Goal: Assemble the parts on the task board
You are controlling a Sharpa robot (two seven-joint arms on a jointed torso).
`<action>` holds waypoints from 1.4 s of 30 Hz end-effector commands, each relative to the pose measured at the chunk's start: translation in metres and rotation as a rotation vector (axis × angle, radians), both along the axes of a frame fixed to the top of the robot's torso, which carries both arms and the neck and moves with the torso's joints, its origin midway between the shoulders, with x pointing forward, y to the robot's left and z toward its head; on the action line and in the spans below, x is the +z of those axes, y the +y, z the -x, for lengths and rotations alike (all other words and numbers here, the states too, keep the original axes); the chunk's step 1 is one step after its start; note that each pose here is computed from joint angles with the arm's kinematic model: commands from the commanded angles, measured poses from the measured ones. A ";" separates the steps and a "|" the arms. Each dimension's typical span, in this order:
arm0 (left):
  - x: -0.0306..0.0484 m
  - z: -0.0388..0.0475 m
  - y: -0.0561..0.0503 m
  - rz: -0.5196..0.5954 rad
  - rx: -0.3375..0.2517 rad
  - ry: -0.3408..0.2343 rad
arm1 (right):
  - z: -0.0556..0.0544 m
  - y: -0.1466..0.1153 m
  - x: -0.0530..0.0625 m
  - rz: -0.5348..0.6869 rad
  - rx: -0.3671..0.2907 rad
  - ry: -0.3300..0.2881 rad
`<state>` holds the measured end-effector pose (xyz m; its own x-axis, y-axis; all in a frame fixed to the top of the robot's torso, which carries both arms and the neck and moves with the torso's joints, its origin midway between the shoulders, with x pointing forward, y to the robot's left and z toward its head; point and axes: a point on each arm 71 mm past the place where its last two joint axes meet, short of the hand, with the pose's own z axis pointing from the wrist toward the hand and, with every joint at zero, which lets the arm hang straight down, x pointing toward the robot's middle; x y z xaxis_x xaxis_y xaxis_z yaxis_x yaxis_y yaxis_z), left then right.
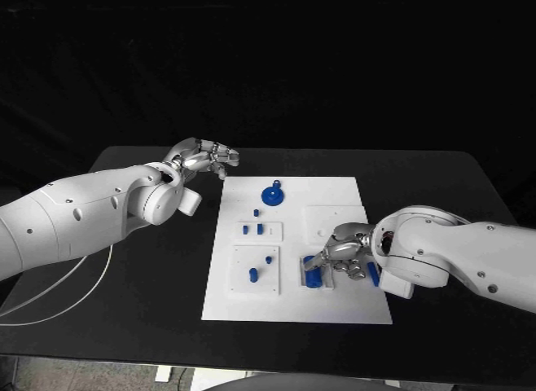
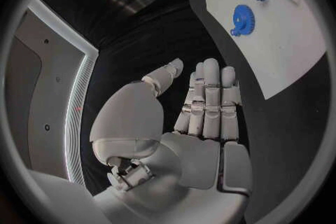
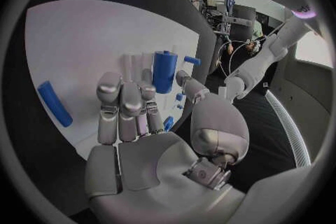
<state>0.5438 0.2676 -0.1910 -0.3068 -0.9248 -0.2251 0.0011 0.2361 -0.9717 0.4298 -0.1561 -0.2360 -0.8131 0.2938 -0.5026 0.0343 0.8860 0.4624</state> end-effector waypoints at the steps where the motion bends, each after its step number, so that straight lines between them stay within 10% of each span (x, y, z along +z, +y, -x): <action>1: 0.0006 0.0004 -0.003 0.008 -0.016 -0.001 | 0.001 0.000 -0.003 0.021 0.017 -0.005; 42: -0.0002 0.0003 -0.001 0.018 -0.012 0.013 | 0.007 -0.004 -0.005 0.005 0.091 -0.028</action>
<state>0.5439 0.2684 -0.1914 -0.3057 -0.9264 -0.2200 -0.0052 0.2326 -0.9725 0.4226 -0.1595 -0.2405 -0.8275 0.2275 -0.5134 -0.0560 0.8763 0.4786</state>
